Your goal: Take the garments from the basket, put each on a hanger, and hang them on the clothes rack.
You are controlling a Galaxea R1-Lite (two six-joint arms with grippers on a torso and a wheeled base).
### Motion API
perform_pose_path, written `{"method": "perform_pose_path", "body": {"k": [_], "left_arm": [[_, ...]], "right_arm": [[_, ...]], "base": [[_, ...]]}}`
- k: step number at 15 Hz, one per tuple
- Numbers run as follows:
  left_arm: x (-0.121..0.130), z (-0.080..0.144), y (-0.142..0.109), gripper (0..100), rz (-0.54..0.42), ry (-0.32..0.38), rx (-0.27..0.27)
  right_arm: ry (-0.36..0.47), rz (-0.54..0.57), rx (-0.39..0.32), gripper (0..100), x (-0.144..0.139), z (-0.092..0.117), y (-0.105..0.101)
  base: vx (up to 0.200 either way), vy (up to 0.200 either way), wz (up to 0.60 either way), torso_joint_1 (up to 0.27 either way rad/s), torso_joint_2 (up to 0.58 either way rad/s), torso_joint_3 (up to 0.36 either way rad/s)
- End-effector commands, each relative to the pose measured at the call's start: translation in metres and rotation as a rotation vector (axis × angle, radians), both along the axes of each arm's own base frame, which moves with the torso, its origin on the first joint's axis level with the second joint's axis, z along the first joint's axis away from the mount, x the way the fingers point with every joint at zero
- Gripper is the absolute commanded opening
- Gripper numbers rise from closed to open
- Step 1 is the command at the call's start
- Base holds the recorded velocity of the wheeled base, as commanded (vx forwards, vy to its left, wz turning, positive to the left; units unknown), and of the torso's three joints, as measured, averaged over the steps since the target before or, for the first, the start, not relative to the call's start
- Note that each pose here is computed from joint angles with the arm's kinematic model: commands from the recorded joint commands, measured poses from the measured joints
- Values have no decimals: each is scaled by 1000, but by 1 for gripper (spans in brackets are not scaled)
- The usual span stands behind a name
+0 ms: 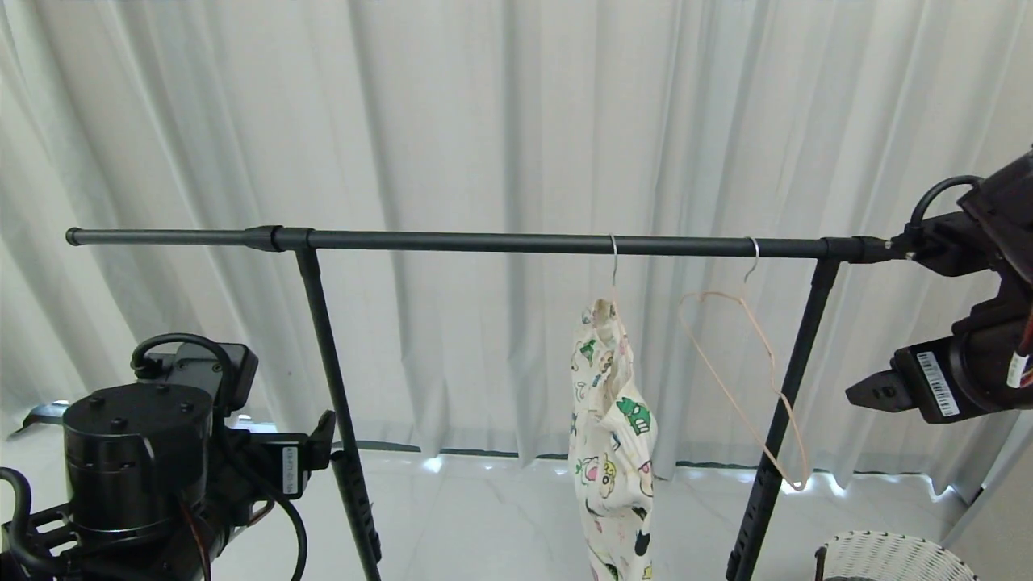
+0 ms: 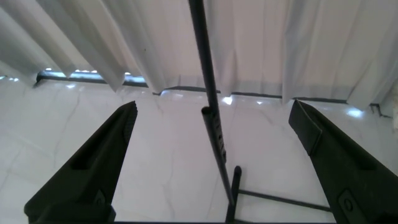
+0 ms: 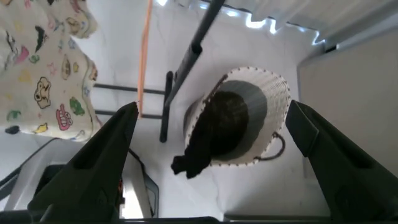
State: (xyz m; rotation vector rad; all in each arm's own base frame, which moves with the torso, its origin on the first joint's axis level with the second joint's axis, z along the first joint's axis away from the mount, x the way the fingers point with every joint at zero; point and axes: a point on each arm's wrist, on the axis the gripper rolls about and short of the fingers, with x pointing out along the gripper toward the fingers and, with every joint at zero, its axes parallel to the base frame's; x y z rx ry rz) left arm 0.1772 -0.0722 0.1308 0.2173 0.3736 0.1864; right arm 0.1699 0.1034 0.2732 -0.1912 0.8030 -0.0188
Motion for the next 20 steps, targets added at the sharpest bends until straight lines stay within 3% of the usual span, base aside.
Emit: {"method": "perform_pose_path", "body": {"k": [1,8,10,14,20], "left_arm": [[0,0,0,100,5,-2,1],[0,0,0,100,3,-2,1],[0,0,0,100,5,-2,1],[0,-1,0,100,3,3,3],[1,-2,-1,100,3,8,6]], "right_arm": [[-14,-16,8,100,-2,-2,-5],[-71,-2,-3,100,-9,-21,-17],[-117,-5,5,100,-6,-28,-15],[-133,3,-37,100,-9,-35,-18],[-158,12,-39,100,-10,-40,-19]], "base": [[-200,0,0,2,-7,7],[-200,0,0,4,4,2],[0,0,0,0,0,0],[0,0,0,-24,63,32],[0,0,0,-209,474,260]]}}
